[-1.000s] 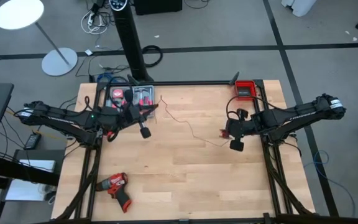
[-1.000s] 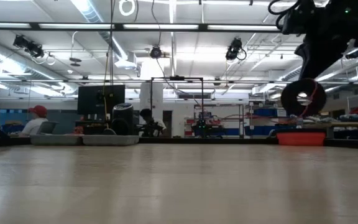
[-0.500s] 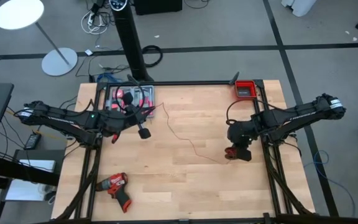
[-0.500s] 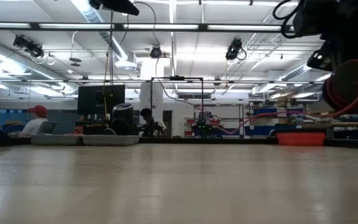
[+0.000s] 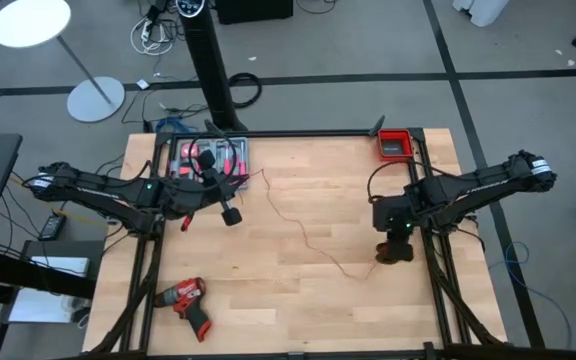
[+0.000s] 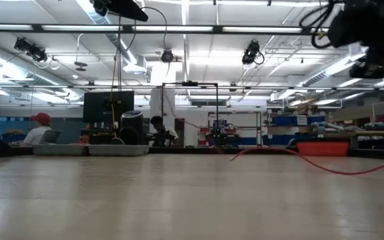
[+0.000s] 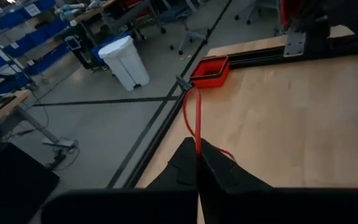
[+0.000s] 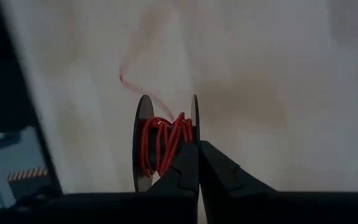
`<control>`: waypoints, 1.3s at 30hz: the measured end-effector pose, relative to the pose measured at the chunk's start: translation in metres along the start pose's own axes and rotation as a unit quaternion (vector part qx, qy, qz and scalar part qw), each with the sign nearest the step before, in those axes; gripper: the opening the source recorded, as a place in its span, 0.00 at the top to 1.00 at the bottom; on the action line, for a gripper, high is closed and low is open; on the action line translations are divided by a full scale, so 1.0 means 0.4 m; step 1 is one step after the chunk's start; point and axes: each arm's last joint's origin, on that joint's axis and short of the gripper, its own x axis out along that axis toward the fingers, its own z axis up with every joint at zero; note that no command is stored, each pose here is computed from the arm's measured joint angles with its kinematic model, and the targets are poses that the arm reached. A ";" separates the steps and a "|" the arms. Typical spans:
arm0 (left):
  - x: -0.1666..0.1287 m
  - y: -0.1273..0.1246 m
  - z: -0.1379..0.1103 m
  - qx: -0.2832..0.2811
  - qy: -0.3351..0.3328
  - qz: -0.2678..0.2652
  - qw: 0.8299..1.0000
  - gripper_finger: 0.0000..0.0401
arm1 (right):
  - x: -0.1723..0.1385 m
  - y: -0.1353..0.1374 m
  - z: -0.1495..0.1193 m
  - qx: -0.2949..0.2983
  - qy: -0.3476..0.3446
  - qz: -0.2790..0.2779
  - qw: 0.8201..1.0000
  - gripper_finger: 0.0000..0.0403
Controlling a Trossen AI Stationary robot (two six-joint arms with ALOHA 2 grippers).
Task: Coil cords
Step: Uncoil the red wire
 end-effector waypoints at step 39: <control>0.169 -0.158 -0.019 -0.076 -0.032 -0.068 0.994 0.56 | -0.144 -0.004 0.333 -0.152 -0.667 -0.253 0.684 1.00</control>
